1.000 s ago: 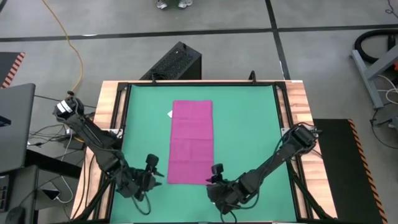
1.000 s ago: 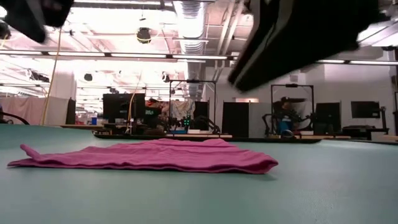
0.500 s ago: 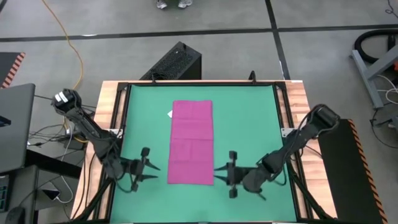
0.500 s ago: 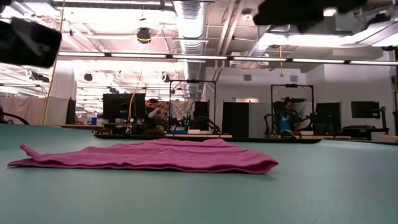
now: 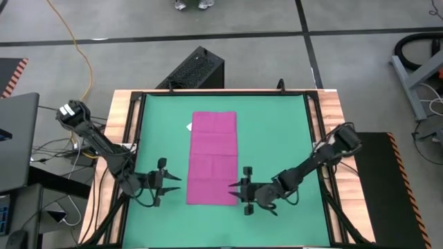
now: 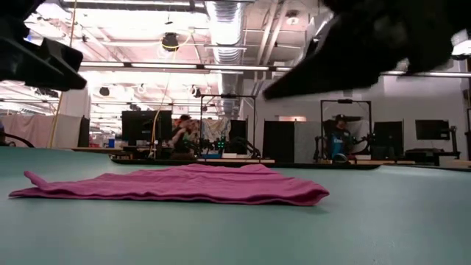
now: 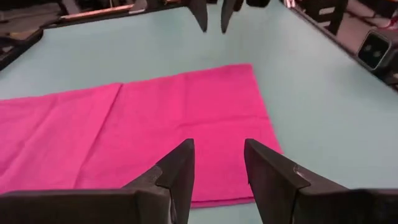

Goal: Roll towel into tight, uniform cylinder
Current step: Roll the pink towel

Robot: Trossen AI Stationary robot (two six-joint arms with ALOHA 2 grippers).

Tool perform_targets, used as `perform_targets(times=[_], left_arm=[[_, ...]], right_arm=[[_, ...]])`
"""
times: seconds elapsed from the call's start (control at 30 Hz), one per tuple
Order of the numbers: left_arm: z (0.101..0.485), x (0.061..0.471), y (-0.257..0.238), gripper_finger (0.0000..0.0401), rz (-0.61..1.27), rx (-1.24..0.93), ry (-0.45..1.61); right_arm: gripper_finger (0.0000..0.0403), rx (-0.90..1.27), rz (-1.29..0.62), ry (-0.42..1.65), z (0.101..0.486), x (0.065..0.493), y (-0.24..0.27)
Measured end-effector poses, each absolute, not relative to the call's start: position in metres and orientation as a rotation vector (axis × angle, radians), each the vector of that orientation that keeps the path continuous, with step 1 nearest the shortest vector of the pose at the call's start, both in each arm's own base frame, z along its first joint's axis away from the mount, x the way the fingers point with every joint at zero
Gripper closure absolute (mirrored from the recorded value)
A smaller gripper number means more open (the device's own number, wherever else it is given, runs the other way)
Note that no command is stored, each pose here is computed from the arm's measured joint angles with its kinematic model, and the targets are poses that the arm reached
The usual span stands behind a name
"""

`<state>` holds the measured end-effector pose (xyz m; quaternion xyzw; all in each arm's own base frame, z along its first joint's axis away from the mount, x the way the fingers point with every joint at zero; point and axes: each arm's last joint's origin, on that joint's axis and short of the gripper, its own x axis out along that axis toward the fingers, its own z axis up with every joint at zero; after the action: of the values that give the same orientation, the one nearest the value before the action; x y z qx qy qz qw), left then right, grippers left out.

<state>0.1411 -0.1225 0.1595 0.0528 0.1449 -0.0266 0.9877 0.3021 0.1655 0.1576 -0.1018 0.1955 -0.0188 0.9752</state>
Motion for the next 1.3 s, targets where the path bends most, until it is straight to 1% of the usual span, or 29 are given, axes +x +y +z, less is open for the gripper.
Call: perform_targets(times=[0.17, 0.27, 0.33, 0.53, 0.6, 0.7, 0.9, 1.13, 1.2, 1.3], left_arm=[[0.15, 0.152, -0.134, 0.0272, -0.098, 0.134, 0.25], [0.143, 0.158, -0.14, 0.0285, -0.12, 0.134, 0.229], [0.134, 0.161, -0.144, 0.0306, -0.129, 0.137, 0.254], [0.108, 0.169, -0.153, 0.0385, -0.115, 0.148, 0.351], [0.102, 0.171, -0.154, 0.0396, -0.11, 0.156, 0.372], [0.098, 0.173, -0.157, 0.0395, -0.108, 0.158, 0.387], [0.089, 0.176, -0.163, 0.04, -0.195, 0.13, 0.445], [0.083, 0.177, -0.165, 0.0401, -0.184, 0.122, 0.463], [0.083, 0.177, -0.164, 0.0401, -0.182, 0.116, 0.467], [0.082, 0.177, -0.164, 0.0401, -0.178, 0.113, 0.477]], right_arm=[[0.0279, -0.17, -0.019, 0.403, 0.129, 0.309, 0.172], [0.0279, -0.14, -0.022, 0.391, 0.117, 0.312, 0.175], [0.028, -0.138, -0.024, 0.388, 0.11, 0.313, 0.176], [0.028, -0.092, -0.03, 0.434, 0.097, 0.311, 0.177], [0.028, -0.085, -0.036, 0.449, 0.097, 0.309, 0.178], [0.028, -0.093, -0.039, 0.462, 0.097, 0.306, 0.181], [0.028, -0.074, -0.041, 0.463, 0.097, 0.304, 0.184], [0.028, -0.05, -0.045, 0.45, 0.098, 0.304, 0.184], [0.028, -0.059, -0.03, 0.42, 0.106, 0.304, 0.186], [0.028, -0.106, -0.015, 0.35, 0.132, 0.302, 0.19]])
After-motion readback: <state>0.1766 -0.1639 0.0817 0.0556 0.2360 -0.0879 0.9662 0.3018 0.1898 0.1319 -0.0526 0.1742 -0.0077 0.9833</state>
